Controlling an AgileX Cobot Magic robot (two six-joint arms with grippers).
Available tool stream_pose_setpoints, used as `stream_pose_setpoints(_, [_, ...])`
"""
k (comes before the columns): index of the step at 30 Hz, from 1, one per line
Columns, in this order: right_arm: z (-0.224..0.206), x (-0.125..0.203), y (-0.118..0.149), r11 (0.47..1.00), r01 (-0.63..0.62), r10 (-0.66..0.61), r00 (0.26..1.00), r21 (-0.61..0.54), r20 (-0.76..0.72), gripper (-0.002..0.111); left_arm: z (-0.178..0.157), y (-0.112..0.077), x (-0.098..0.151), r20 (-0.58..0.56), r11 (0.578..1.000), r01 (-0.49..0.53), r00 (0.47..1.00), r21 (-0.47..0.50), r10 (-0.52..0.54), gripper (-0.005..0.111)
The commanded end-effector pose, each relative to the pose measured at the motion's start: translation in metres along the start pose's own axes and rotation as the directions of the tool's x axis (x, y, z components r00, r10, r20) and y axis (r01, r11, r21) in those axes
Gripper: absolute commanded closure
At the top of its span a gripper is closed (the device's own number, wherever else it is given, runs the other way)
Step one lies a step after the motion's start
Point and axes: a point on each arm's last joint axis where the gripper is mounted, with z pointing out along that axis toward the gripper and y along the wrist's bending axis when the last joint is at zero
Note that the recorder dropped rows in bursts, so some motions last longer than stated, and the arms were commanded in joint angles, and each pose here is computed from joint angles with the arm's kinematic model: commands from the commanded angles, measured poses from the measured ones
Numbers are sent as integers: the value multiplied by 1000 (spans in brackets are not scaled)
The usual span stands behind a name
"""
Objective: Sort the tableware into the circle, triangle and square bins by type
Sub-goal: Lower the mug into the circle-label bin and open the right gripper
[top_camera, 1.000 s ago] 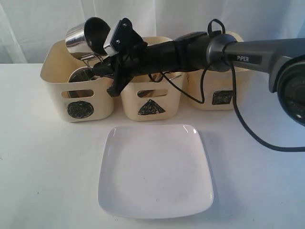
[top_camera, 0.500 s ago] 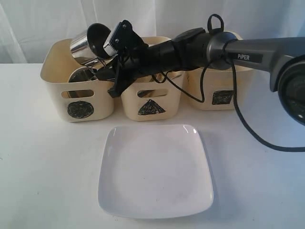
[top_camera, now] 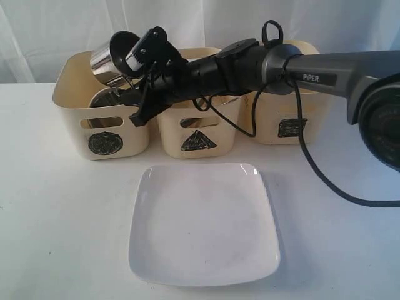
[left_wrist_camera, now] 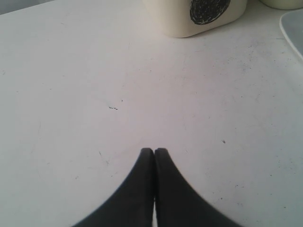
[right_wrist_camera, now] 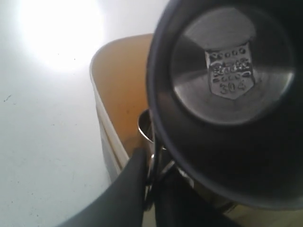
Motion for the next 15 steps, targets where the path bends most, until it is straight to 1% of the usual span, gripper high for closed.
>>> stream_pose_setpoints(1, [-1,-3,-1,998,-59,59,998,17,6,96,0,0,2,-3,1000,6,1000,0,-6,107])
stream_pose_setpoints(2, [-1,-3,-1,997,-69,68,998,17,12,93,0,0,2,-3,1000,6,1000,0,-6,107])
stream_pose_setpoints(3, [-1,-4,-1,997,-74,74,997,16,16,92,0,0,2,-3,1000,6,1000,0,-6,107])
stream_pose_setpoints(10, [-8,-26,-6,998,-56,54,996,27,75,92,0,0,2,-3,1000,6,1000,0,-6,107])
stream_pose_setpoints(13, [-12,-32,-5,998,-53,50,995,31,82,92,0,0,2,-3,1000,6,1000,0,-6,107])
stream_pose_setpoints(15, [-15,-36,-5,997,-68,65,994,31,85,97,0,0,2,-3,1000,6,1000,0,-6,107])
